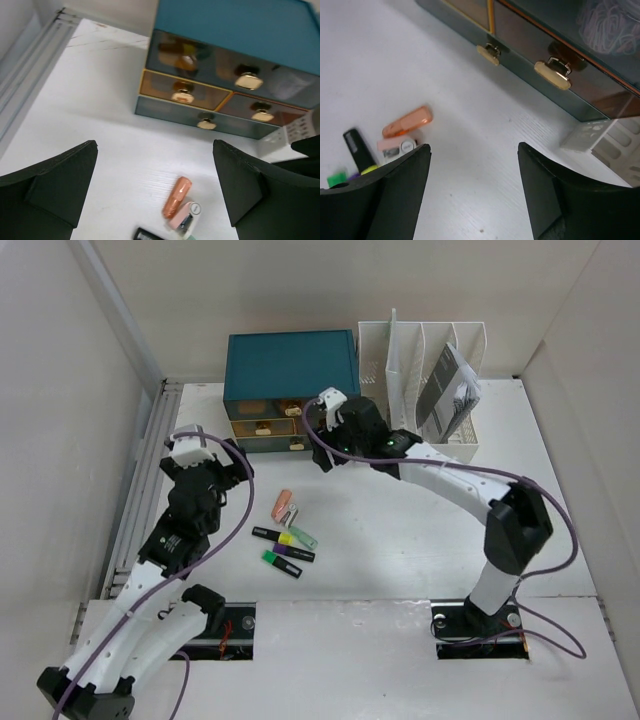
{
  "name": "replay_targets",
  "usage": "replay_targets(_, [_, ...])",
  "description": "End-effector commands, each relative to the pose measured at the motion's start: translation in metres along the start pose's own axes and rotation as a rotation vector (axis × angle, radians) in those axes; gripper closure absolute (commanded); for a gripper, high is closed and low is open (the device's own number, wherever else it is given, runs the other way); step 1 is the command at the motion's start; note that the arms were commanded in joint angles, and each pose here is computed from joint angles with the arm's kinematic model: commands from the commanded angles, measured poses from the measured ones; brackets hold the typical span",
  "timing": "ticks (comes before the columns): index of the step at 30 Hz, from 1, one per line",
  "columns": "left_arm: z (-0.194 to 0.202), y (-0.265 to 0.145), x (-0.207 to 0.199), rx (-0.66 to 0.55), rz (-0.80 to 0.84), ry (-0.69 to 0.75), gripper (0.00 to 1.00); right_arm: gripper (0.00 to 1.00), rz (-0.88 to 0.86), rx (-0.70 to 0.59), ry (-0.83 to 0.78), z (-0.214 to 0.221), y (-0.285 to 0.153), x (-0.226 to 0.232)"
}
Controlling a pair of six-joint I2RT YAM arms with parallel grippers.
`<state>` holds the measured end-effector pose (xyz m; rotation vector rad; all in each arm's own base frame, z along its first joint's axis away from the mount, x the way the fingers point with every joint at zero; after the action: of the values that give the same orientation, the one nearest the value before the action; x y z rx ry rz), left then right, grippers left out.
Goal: Organize the desk
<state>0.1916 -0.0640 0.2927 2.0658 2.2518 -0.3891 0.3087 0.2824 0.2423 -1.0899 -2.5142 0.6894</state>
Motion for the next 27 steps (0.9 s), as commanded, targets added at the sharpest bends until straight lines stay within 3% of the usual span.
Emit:
replay_targets(1, [-0.011, -0.005, 0.011, -0.086, -0.092, -0.048, 0.01, 0.25, 0.109, -0.117, 0.179, -0.029, 0.017, -0.002])
replay_targets(4, [-0.013, -0.007, 0.011, -0.092, -0.084, -0.062, 0.01, 0.25, 0.135, -0.118, 0.226, -0.025, 0.039, -0.004])
replay_targets(8, [-0.011, -0.007, 0.01, -0.079, -0.073, -0.056, 0.01, 0.29, 0.046, -0.087, 0.129, -0.018, 0.059, 0.02])
replay_targets(9, [-0.013, -0.009, 0.011, -0.089, -0.07, -0.063, 0.01, 0.43, 0.096, -0.089, 0.166, -0.014, 0.06, 0.024])
replay_targets(11, [-0.013, -0.01, 0.011, -0.086, -0.06, -0.053, 0.01, 0.51, 0.196, -0.104, 0.212, -0.01, 0.061, 0.028])
replay_targets(17, [-0.015, -0.013, 0.011, -0.099, -0.046, -0.064, 0.01, 0.48, 0.395, -0.181, 0.258, -0.007, 0.068, 0.015])
replay_targets(27, [-0.015, -0.014, 0.01, -0.094, -0.029, -0.054, 0.01, 0.39, 0.476, -0.2, 0.288, -0.007, 0.087, 0.006])
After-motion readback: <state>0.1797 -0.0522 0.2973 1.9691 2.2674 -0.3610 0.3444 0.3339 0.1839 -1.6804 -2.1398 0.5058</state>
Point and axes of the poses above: each gripper's point midway between its finger pads, its own y axis out along the fingers, its own x axis along the line the jaws close on, z = x × y, the point moved 9 cm from there along -y, back along the fingers, and after that the axes turned 3 degrees about y, right-handed, at the moved point
